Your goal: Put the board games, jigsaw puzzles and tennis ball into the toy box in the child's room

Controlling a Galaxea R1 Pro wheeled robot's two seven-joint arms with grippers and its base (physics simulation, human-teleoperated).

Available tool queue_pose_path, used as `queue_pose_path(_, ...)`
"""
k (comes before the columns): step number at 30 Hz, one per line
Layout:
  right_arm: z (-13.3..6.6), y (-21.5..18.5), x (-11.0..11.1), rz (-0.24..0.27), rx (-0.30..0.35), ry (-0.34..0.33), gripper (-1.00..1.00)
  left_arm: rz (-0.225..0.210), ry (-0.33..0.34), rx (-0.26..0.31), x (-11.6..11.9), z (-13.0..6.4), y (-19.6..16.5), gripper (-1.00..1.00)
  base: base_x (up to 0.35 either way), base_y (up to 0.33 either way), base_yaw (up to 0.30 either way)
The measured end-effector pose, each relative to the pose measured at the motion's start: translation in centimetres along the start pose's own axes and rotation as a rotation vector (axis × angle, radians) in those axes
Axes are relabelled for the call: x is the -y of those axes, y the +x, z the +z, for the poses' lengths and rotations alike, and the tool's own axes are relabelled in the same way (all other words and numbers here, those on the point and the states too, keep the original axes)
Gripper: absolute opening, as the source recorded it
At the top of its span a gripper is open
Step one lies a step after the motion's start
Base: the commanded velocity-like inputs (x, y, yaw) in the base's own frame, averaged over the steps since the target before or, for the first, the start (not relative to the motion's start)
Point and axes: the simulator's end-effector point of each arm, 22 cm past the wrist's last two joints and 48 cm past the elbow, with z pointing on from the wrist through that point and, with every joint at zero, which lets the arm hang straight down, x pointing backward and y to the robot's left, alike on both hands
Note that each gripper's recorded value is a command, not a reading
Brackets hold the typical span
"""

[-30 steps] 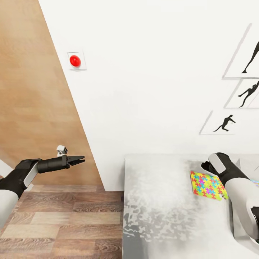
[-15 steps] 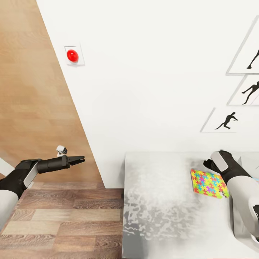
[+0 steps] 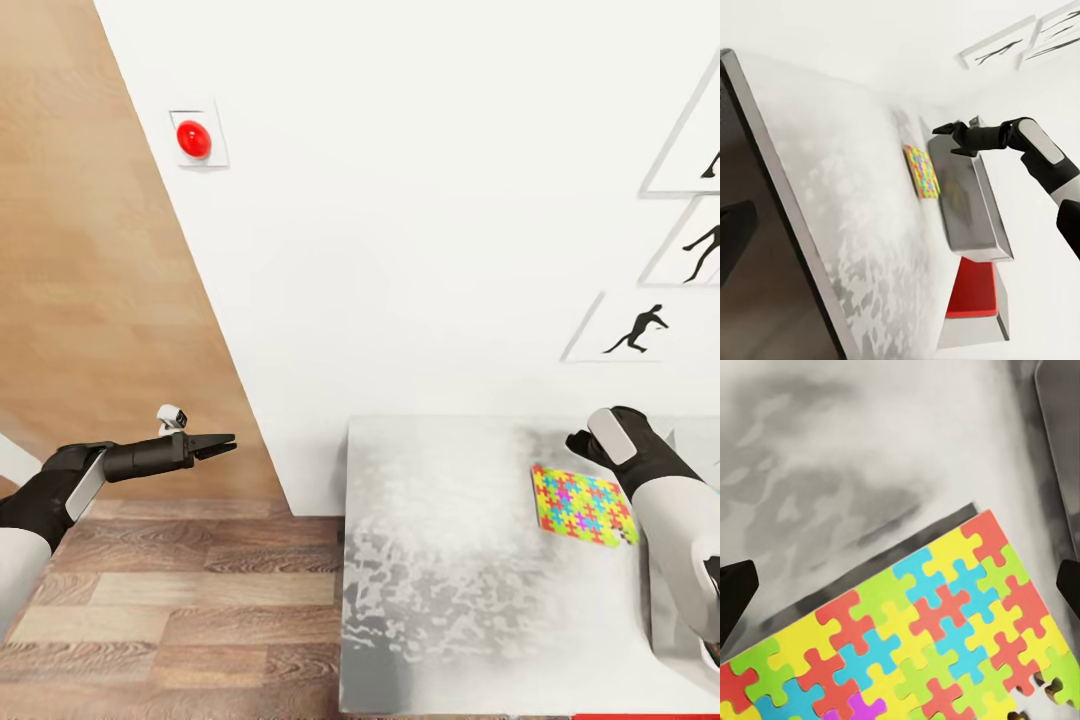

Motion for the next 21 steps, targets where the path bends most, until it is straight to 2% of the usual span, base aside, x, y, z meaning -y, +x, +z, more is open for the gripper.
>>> queue_pose_path(11,1.1,-0.2,1.4,0.002,-0.002,0.028,1.0,-0.017,-0.004,-0.006,-0.9,0.2,0.5,1.0,0.0,0.0,0.0)
queue_pose_path(21,1.9,0.2,1.6,-0.001,-0.01,0.038,1.0,-0.031,-0.009,-0.013,-1.8,0.4,1.0,1.0,0.0,0.0,0.0)
